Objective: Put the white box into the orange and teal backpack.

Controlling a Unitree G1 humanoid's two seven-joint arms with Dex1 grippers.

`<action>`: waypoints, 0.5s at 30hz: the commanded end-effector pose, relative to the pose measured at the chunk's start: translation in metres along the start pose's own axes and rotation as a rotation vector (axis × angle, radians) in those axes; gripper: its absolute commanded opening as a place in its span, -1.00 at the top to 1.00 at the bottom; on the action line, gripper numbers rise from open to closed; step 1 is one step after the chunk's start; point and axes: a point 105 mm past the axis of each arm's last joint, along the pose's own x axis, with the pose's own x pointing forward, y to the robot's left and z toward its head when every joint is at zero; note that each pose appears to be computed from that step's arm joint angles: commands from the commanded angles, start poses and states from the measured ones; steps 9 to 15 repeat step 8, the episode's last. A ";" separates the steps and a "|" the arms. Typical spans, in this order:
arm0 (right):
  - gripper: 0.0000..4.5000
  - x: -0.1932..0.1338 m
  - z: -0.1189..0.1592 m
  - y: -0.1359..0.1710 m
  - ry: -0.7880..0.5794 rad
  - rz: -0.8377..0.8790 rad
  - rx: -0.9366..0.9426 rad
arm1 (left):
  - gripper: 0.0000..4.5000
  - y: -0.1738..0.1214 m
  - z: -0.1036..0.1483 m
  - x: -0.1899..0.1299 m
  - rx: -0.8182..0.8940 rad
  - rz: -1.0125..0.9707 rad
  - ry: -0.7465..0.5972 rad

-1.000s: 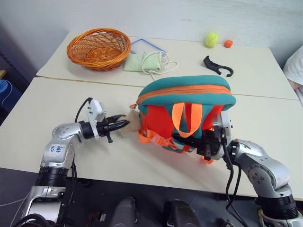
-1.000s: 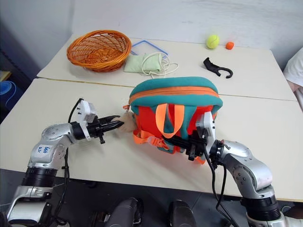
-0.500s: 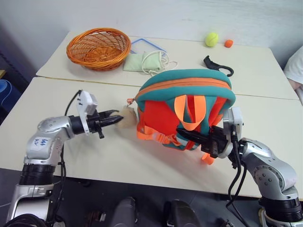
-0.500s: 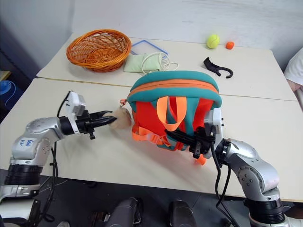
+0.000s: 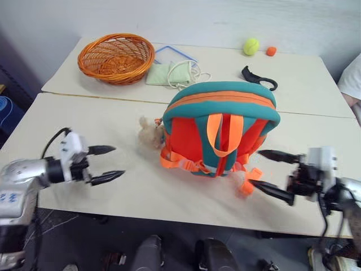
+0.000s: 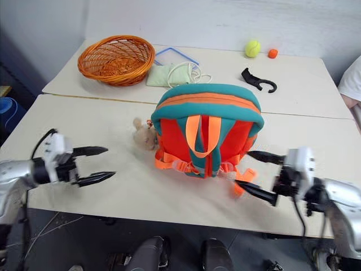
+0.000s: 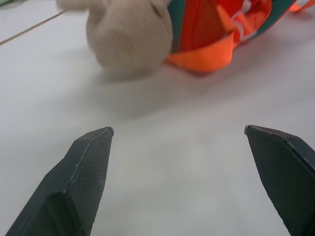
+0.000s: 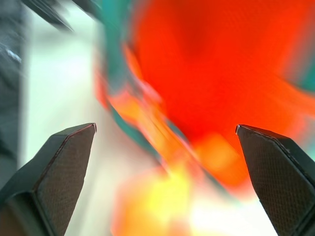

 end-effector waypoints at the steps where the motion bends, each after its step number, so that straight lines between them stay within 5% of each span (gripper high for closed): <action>1: -0.98 -0.027 -0.013 -0.019 0.080 -0.054 -0.075 | -1.00 -0.001 0.004 -0.019 0.065 0.069 0.007; 15: -0.98 -0.035 -0.023 -0.043 0.094 -0.118 -0.105 | -1.00 0.000 -0.008 -0.020 0.082 0.105 0.029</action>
